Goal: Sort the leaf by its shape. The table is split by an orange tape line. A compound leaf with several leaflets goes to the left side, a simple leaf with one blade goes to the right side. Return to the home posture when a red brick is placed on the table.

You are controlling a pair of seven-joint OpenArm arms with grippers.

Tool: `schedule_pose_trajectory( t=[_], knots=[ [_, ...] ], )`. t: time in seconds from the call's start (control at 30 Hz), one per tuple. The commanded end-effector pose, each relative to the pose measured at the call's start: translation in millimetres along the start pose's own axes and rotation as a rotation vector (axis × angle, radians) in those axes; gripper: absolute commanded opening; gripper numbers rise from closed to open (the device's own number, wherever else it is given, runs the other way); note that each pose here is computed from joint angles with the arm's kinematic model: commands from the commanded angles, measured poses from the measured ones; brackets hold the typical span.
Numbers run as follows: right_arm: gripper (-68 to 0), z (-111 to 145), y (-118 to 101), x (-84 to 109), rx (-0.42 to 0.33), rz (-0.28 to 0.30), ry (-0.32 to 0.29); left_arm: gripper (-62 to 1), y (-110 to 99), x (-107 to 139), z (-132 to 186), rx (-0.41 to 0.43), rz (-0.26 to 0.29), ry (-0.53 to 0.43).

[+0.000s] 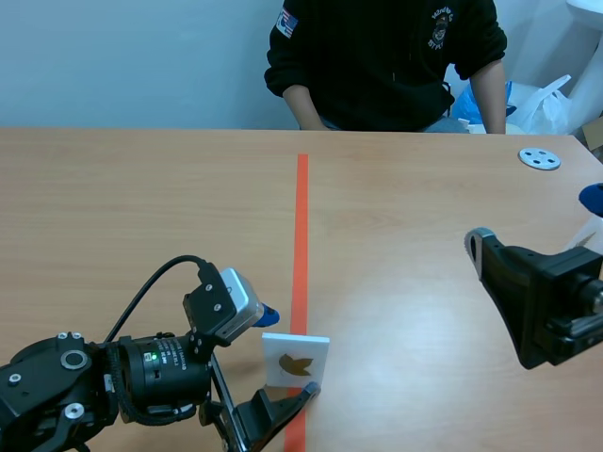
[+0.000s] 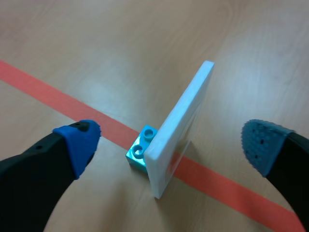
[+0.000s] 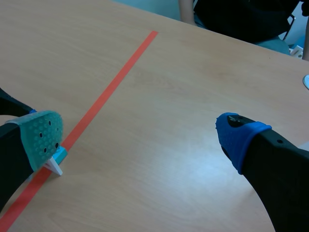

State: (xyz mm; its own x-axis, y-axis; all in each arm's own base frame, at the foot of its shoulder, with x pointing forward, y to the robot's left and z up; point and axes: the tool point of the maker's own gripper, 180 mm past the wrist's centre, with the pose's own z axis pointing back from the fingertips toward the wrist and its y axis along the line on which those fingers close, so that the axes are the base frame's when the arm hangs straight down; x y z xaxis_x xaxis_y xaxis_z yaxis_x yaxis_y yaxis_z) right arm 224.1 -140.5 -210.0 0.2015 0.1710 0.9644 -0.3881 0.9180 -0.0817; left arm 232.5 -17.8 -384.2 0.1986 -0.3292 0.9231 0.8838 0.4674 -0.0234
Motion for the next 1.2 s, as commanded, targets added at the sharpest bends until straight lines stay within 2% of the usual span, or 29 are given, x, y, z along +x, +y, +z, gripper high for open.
schedule_pose_trajectory(
  t=[0.0,0.13,0.4,0.53,0.63,0.73,0.8,0.93,1.03,1.17],
  knots=[
    [0.4,-1.4,-0.5,7.0,0.006,0.010,-0.026,-10.9,2.8,7.5,0.1,0.003,-0.006,-0.022],
    [0.4,-1.4,-0.5,7.0,0.006,0.010,-0.026,-20.0,2.5,7.2,-0.1,0.002,-0.006,-0.020],
    [0.4,-1.4,-0.5,7.1,0.006,0.009,-0.027,-47.9,2.3,7.1,-0.1,0.002,-0.005,-0.020],
    [0.4,-1.4,-0.5,7.1,0.006,0.009,-0.027,-56.7,2.3,7.0,0.0,0.002,-0.005,-0.020],
    [0.4,-1.4,-0.5,7.1,0.006,0.009,-0.027,-56.8,2.3,7.5,0.0,0.002,-0.002,-0.022],
    [0.4,-1.4,-0.5,7.1,0.006,0.009,-0.027,-56.9,-0.3,15.3,1.0,-0.007,0.029,-0.042],
    [0.4,-1.6,-0.7,7.6,0.006,0.010,-0.029,-56.8,-2.4,26.4,3.7,-0.009,0.059,-0.063],
    [0.4,-2.0,-1.0,8.8,0.005,0.011,-0.033,-56.8,-2.3,58.4,14.3,0.002,0.070,-0.129],
    [0.4,-2.8,-1.9,10.4,0.004,0.014,-0.039,-56.8,7.3,78.0,26.4,0.041,0.058,-0.166],
    [0.4,-3.0,-2.0,10.5,0.003,0.014,-0.038,-56.8,37.5,95.4,49.3,0.141,0.074,-0.210]
  ],
)
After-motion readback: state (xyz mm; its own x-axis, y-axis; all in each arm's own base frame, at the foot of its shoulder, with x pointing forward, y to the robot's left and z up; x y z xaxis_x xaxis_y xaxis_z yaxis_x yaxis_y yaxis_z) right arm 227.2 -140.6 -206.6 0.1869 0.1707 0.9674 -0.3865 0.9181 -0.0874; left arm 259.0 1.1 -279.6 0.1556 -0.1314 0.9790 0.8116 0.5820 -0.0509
